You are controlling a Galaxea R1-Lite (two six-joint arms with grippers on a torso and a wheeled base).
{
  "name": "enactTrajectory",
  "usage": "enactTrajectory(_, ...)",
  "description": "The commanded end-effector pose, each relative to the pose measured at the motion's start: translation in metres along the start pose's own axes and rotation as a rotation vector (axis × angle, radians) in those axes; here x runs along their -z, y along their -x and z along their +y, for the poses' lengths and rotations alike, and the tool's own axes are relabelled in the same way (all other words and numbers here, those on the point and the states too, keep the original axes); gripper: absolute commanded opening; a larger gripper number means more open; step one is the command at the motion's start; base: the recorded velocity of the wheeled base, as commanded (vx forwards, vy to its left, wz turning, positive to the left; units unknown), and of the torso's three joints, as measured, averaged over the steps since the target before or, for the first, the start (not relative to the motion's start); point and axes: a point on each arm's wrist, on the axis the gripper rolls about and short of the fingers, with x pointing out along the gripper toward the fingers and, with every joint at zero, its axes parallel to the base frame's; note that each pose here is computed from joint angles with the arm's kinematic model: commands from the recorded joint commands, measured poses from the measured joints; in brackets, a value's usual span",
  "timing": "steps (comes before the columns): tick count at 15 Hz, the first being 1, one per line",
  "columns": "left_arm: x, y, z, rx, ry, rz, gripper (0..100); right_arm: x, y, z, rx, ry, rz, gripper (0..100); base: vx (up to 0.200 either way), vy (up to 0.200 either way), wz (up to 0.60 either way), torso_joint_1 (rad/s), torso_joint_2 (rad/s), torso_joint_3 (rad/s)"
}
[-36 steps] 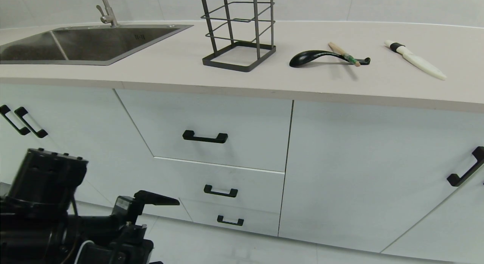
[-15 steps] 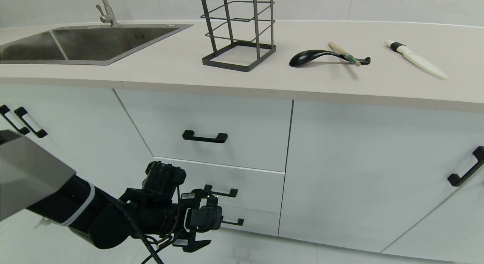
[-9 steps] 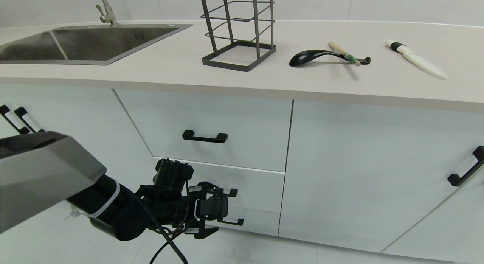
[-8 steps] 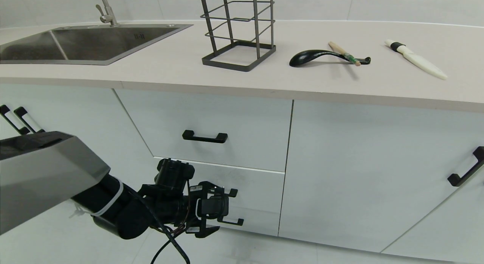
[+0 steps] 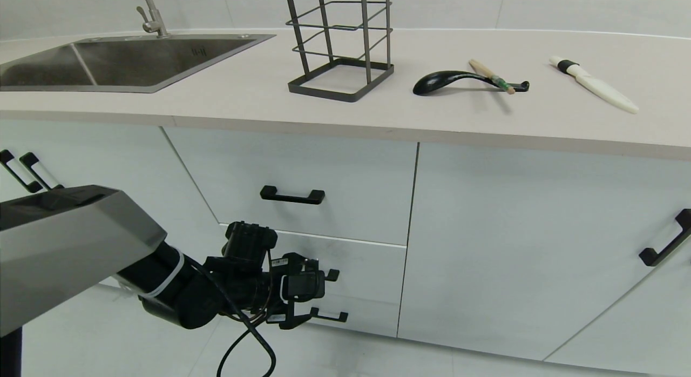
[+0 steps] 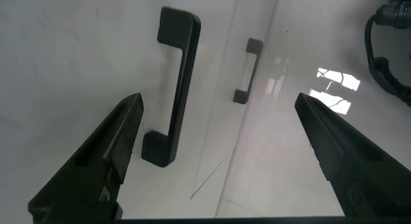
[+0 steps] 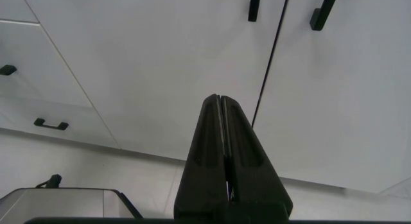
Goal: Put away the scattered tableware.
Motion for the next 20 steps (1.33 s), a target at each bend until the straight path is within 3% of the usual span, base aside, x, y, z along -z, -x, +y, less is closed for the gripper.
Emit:
enactTrajectory(1,0.001,-0.001,0.001,-0.002,0.003,0.002,100,0.0,0.0,0.0,0.0,0.0,0.001,0,0.0,0.0,0.0,0.0,0.0,0.0)
enactTrajectory(13,0.008,-0.021,-0.009,0.052,0.004,0.008,100,0.0,0.0,0.0,0.0,0.0,0.001,0,0.0,0.0,0.0,0.0,0.0,0.0)
enactTrajectory(17,0.007,-0.017,-0.023,0.109,0.007,-0.008,100,0.0,0.0,0.0,0.0,0.0,0.001,0,0.0,0.0,0.0,0.0,0.0,0.0)
enactTrajectory(20,0.005,-0.011,-0.026,0.114,0.005,-0.012,100,0.0,0.0,0.0,0.0,0.0,0.001,0,0.0,0.0,0.0,0.0,0.0,0.0)
